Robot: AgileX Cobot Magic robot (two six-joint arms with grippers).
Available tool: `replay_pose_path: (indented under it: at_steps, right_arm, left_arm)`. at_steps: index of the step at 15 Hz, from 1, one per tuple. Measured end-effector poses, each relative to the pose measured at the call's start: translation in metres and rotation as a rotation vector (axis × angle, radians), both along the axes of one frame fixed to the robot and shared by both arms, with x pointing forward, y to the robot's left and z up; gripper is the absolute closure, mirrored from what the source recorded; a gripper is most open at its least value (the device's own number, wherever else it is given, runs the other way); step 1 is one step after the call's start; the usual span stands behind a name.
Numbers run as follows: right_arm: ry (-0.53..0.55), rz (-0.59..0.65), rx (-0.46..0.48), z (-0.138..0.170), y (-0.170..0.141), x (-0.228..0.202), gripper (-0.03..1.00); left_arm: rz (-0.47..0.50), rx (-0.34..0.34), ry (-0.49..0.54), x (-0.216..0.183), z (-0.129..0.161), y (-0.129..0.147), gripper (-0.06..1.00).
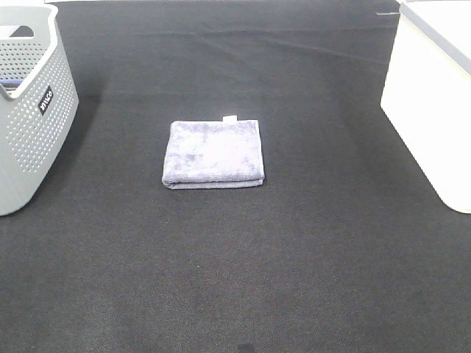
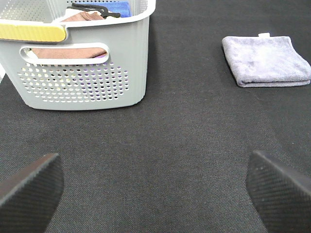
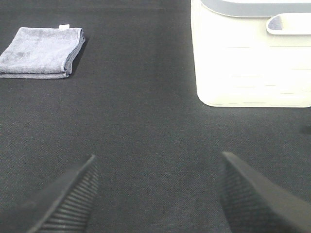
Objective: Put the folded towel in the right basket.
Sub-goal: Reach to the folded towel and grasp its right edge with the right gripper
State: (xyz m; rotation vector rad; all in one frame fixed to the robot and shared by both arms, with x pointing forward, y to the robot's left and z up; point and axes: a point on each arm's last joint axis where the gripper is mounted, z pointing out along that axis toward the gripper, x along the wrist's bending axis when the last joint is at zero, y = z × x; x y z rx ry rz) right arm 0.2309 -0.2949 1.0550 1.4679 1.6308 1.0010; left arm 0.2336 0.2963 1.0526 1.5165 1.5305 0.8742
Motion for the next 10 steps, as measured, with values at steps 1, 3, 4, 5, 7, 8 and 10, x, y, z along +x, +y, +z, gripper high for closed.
replay_pose_path:
  at_steps: [1,3,4,5,7,8,10]
  right_arm:
    - [0.0,0.0,0.0,0.0,0.0,0.0,0.31]
    - [0.0,0.0,0.0,0.0,0.0,0.0,0.31]
    - [0.0,0.0,0.0,0.0,0.0,0.0,0.31]
    - [0.0,0.0,0.0,0.0,0.0,0.0,0.31]
    - [0.0,0.0,0.0,0.0,0.0,0.0,0.31]
    - [0.0,0.0,0.0,0.0,0.0,0.0,0.31]
    - [0.0,0.0,0.0,0.0,0.0,0.0,0.31]
  left_arm:
    - [0.0,0.0,0.0,0.0,0.0,0.0,-0.02]
    - [0.0,0.0,0.0,0.0,0.0,0.0,-0.02]
    - [0.0,0.0,0.0,0.0,0.0,0.0,-0.02]
    - [0.0,0.0,0.0,0.0,0.0,0.0,-0.02]
    - [0.0,0.0,0.0,0.0,0.0,0.0,-0.02]
    - [0.0,0.0,0.0,0.0,0.0,0.0,-0.02]
    - [0.0,0.0,0.0,0.0,0.0,0.0,-0.02]
